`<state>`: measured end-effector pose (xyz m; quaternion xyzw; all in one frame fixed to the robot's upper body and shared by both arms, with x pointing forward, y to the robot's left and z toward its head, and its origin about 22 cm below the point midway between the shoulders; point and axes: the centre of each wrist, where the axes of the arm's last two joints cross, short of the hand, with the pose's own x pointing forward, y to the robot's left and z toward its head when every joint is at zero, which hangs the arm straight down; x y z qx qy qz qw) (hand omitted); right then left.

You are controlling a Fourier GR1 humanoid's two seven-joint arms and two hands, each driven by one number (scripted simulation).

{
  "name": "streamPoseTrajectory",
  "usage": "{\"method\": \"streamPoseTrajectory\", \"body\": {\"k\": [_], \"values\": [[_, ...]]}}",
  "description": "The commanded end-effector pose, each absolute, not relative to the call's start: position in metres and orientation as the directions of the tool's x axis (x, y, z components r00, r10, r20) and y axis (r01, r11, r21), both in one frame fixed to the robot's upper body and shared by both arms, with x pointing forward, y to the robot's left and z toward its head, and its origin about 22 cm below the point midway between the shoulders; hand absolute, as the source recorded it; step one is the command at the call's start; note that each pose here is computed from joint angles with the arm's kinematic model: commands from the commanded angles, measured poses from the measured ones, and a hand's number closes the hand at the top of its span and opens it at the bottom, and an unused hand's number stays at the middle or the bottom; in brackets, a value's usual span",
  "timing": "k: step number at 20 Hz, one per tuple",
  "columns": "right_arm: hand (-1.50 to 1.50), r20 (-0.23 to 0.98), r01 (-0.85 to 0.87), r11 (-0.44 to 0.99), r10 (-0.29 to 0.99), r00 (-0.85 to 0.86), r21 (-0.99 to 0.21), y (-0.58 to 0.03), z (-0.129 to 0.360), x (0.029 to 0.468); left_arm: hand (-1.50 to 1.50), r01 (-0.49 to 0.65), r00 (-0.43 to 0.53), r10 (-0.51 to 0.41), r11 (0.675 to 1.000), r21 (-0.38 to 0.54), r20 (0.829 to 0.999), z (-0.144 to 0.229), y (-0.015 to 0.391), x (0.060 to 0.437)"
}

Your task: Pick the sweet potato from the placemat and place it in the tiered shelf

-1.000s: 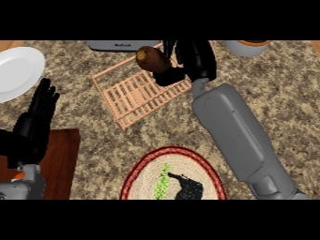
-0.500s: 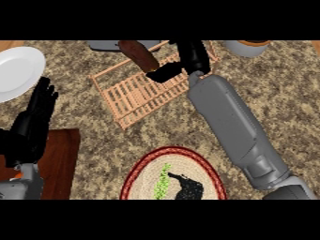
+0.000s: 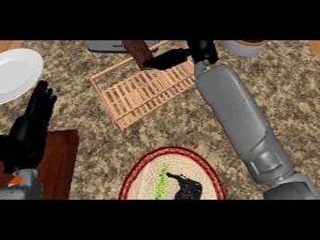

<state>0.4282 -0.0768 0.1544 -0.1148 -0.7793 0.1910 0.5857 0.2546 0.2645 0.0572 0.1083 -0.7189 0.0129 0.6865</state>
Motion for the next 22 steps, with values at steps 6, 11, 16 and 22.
{"method": "streamPoseTrajectory", "body": {"k": [6, 11, 16, 22], "values": [[-1.50, 0.921, 0.134, 0.941, 0.332, -0.206, -0.309, -0.147, 0.199, 0.428, 0.00, -0.188, -0.021, -0.133, 0.974, 0.127, 0.991, 0.058, 0.291, 0.261], [-1.50, 0.937, 0.176, 0.938, 0.324, -0.133, -0.300, -0.236, 0.210, 0.425, 0.00, -0.189, -0.032, -0.139, 0.973, 0.130, 0.990, 0.062, 0.276, 0.260], [-1.50, 0.934, 0.139, 0.937, 0.337, -0.116, -0.321, -0.300, 0.207, 0.408, 0.00, -0.191, -0.031, -0.159, 0.970, 0.150, 0.987, 0.075, 0.272, 0.255], [-1.50, 0.944, 0.087, 0.955, 0.294, -0.151, -0.283, -0.348, 0.202, 0.388, 0.00, -0.189, -0.039, -0.138, 0.974, 0.128, 0.990, 0.056, 0.268, 0.247]]}}
